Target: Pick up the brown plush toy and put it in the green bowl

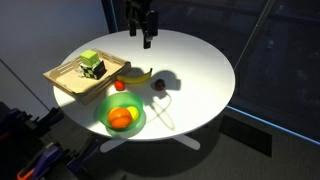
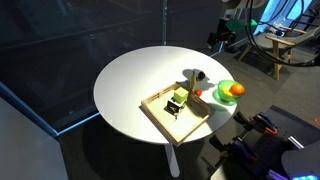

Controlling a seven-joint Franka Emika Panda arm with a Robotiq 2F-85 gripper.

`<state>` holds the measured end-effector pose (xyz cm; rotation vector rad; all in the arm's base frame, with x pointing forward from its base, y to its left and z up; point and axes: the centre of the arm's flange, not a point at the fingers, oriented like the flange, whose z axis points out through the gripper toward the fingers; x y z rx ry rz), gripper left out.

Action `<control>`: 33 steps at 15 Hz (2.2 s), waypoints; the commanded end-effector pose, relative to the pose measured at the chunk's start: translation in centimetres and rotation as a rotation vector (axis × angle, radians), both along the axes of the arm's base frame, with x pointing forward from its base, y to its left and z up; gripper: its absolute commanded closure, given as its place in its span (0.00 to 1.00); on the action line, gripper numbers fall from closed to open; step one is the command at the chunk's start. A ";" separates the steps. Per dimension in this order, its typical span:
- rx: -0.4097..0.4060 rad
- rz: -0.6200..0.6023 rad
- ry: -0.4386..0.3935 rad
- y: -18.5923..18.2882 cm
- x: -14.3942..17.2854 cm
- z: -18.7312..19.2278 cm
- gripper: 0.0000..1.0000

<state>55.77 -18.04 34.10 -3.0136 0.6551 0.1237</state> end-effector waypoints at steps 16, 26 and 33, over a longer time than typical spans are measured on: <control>-0.048 -0.016 -0.006 -3.4 7.4 -8.2 0.00; -0.049 0.011 0.026 -3.5 10.0 -11.8 0.00; -0.039 0.029 0.067 -3.9 10.1 -14.9 0.00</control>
